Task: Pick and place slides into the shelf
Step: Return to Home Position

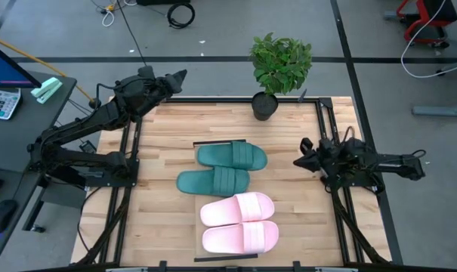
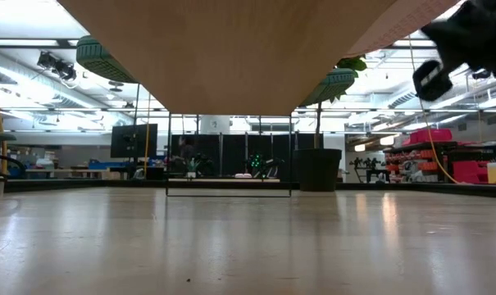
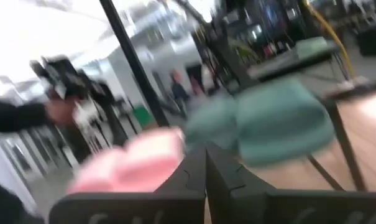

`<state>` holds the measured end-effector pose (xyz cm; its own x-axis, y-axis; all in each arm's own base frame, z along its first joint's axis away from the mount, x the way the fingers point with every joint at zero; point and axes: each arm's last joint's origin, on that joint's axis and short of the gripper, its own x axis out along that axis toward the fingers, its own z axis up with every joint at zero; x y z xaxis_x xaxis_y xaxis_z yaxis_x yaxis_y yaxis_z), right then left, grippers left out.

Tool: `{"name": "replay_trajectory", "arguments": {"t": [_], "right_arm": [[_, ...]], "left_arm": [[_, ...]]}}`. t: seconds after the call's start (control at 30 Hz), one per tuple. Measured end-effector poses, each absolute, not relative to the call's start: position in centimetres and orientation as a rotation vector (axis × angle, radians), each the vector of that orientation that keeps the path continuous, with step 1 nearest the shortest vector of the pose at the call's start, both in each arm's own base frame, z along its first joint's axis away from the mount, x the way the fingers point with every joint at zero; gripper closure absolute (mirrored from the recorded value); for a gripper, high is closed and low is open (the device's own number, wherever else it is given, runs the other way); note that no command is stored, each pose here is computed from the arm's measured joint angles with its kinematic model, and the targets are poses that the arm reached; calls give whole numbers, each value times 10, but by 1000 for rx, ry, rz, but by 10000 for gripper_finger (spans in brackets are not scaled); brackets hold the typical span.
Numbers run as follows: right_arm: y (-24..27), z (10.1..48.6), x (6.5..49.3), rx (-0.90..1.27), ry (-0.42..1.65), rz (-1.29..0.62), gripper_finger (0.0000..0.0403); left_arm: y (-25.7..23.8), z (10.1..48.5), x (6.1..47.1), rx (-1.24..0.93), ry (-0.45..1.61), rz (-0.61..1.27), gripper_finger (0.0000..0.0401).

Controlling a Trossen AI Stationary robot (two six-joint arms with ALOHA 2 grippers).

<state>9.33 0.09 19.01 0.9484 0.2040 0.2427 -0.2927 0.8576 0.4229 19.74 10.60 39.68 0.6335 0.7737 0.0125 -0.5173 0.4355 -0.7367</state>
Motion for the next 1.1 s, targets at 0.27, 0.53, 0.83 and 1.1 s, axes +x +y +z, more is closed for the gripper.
{"name": "replay_trajectory", "arguments": {"t": [0.27,0.53,0.83,1.1], "right_arm": [[-1,172,97,321,-35,135,402],[-6,170,98,304,-31,36,394],[-7,169,98,367,-31,7,387],[-7,169,98,367,-30,7,388]], "left_arm": [[105,397,198,-752,-351,793,229],[104,397,199,-750,-332,756,229],[94,408,204,-528,-325,632,251],[86,391,178,-481,-222,712,296]]}}
